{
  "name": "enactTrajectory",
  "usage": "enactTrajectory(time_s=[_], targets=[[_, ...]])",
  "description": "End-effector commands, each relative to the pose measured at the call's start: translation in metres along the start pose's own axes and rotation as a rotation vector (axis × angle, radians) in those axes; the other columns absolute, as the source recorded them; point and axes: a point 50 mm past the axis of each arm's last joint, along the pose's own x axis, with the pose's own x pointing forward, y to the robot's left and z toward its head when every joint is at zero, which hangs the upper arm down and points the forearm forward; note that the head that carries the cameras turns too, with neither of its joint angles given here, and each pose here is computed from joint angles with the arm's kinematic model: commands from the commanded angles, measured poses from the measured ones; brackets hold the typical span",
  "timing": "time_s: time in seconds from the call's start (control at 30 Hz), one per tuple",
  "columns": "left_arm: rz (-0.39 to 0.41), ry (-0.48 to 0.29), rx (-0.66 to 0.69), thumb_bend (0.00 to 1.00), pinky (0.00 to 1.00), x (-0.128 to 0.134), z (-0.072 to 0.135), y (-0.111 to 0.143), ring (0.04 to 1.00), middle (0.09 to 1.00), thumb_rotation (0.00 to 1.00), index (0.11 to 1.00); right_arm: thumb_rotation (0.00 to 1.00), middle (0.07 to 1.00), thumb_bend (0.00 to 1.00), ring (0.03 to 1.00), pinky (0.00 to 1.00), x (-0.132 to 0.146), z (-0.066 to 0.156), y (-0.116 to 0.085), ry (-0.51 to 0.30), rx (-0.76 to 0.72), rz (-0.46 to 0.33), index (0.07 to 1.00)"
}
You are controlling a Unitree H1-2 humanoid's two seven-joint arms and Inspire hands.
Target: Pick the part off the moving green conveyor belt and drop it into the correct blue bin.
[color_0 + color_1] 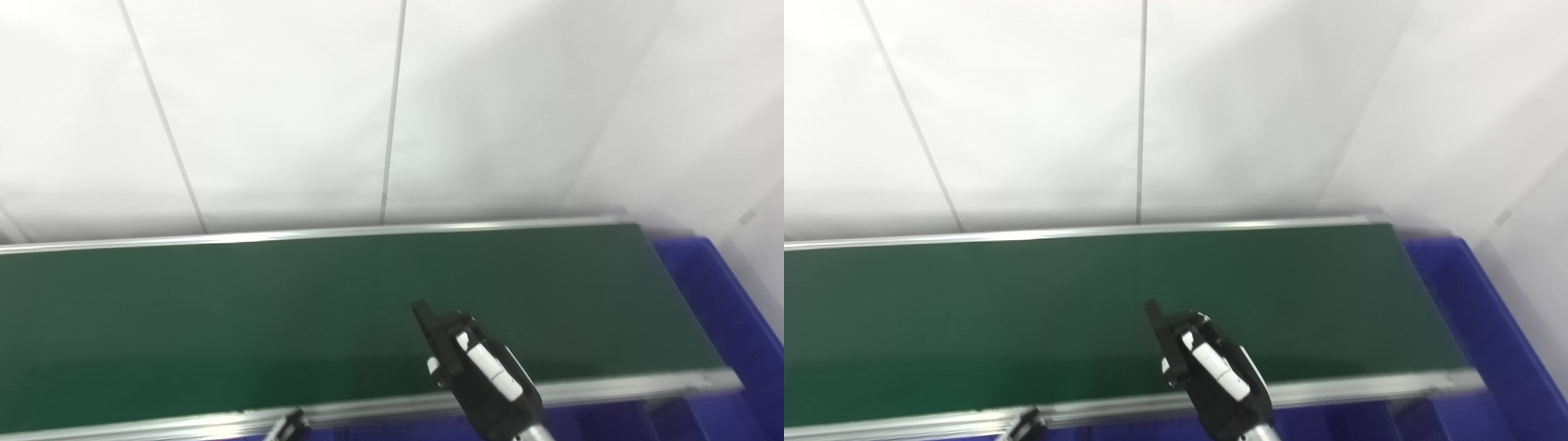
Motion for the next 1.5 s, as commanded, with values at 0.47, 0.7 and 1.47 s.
enactTrajectory(time_s=[0.47, 0.7, 1.47], targets=[[0.018, -0.011, -0.007, 1.0, 0.86, -0.002, 0.031, 0.042, 0.893, 0.879, 0.98, 0.903, 0.13, 0.32, 0.51, 0.195, 0.14, -0.023, 0.034, 0.005, -0.04, -0.076, 0.017, 0.483], [0.01, 0.0, -0.005, 1.0, 0.86, -0.003, 0.041, 0.044, 0.9, 0.877, 0.98, 0.903, 0.13, 0.32, 0.51, 0.201, 0.14, -0.033, 0.047, 0.004, -0.051, -0.098, 0.001, 0.483], [0.01, -0.004, -0.008, 1.0, 0.85, 0.0, 0.053, 0.043, 0.894, 0.866, 0.97, 0.895, 0.14, 0.321, 0.51, 0.225, 0.16, -0.073, 0.076, -0.031, 0.089, -0.648, 0.006, 0.485]])
